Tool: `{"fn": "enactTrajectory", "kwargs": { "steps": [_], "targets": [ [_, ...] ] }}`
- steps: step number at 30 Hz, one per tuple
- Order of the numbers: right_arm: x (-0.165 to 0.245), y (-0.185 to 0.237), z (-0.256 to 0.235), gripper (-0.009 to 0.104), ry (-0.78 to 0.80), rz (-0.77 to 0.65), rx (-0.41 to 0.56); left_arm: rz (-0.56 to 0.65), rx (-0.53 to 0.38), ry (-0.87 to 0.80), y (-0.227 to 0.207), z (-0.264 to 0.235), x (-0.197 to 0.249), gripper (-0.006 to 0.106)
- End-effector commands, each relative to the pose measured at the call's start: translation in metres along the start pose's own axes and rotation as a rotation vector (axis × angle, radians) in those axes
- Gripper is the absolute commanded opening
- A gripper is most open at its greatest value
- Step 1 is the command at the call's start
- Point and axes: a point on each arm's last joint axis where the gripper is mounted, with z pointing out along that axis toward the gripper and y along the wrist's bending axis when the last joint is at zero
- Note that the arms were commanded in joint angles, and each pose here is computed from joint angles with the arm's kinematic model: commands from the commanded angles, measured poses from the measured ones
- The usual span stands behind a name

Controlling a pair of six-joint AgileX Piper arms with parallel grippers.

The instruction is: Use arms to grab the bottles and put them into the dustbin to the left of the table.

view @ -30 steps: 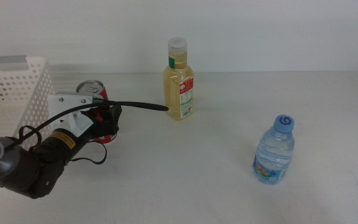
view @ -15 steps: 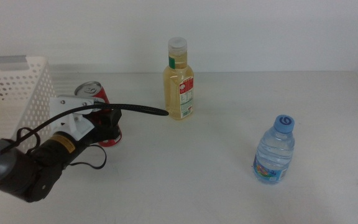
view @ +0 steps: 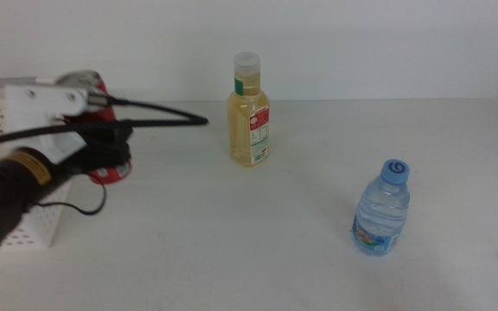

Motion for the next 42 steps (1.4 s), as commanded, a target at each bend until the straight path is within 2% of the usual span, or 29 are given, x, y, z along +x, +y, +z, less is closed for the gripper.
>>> {"fn": "enactTrajectory", "kwargs": {
  "steps": [1, 7, 15, 17, 21, 22, 28, 33, 36, 39, 42],
  "targets": [
    [-0.008, 0.0, -0.003, 0.057, -0.089, -0.012, 0.005, -0.017, -0.007, -0.144, -0.002, -0.016, -0.043, -0.005],
    [-0.008, 0.0, -0.003, 0.057, -0.089, -0.012, 0.005, 0.013, -0.062, -0.064, 0.004, -0.03, -0.08, -0.005],
    [-0.008, 0.0, -0.003, 0.057, -0.089, -0.012, 0.005, 0.053, -0.141, -0.038, 0.009, -0.035, -0.119, -0.005],
    [-0.008, 0.0, -0.003, 0.057, -0.089, -0.012, 0.005, 0.047, -0.132, -0.05, 0.012, -0.036, -0.122, -0.005],
    [-0.008, 0.0, -0.003, 0.057, -0.089, -0.012, 0.005, 0.051, -0.027, -0.06, 0.014, -0.038, -0.123, -0.005],
    [-0.008, 0.0, -0.003, 0.057, -0.089, -0.012, 0.005, 0.051, -0.024, -0.054, 0.016, -0.038, -0.123, -0.005],
    [-0.008, 0.0, -0.003, 0.057, -0.089, -0.012, 0.005, 0.097, -0.108, -0.016, 0.028, -0.04, -0.12, -0.005],
    [-0.008, 0.0, -0.003, 0.057, -0.089, -0.012, 0.005, 0.103, -0.084, -0.016, 0.026, -0.04, -0.12, -0.005],
    [-0.008, 0.0, -0.003, 0.057, -0.089, -0.012, 0.005, 0.047, -0.094, -0.083, 0.026, -0.042, -0.126, -0.005],
    [-0.008, 0.0, -0.003, 0.057, -0.089, -0.012, 0.005, 0.078, -0.15, -0.147, 0.028, -0.043, -0.132, -0.005],
    [-0.008, 0.0, -0.003, 0.057, -0.089, -0.012, 0.005, 0.145, -0.292, -0.037, 0.036, -0.045, -0.133, -0.005]
  ]
}}
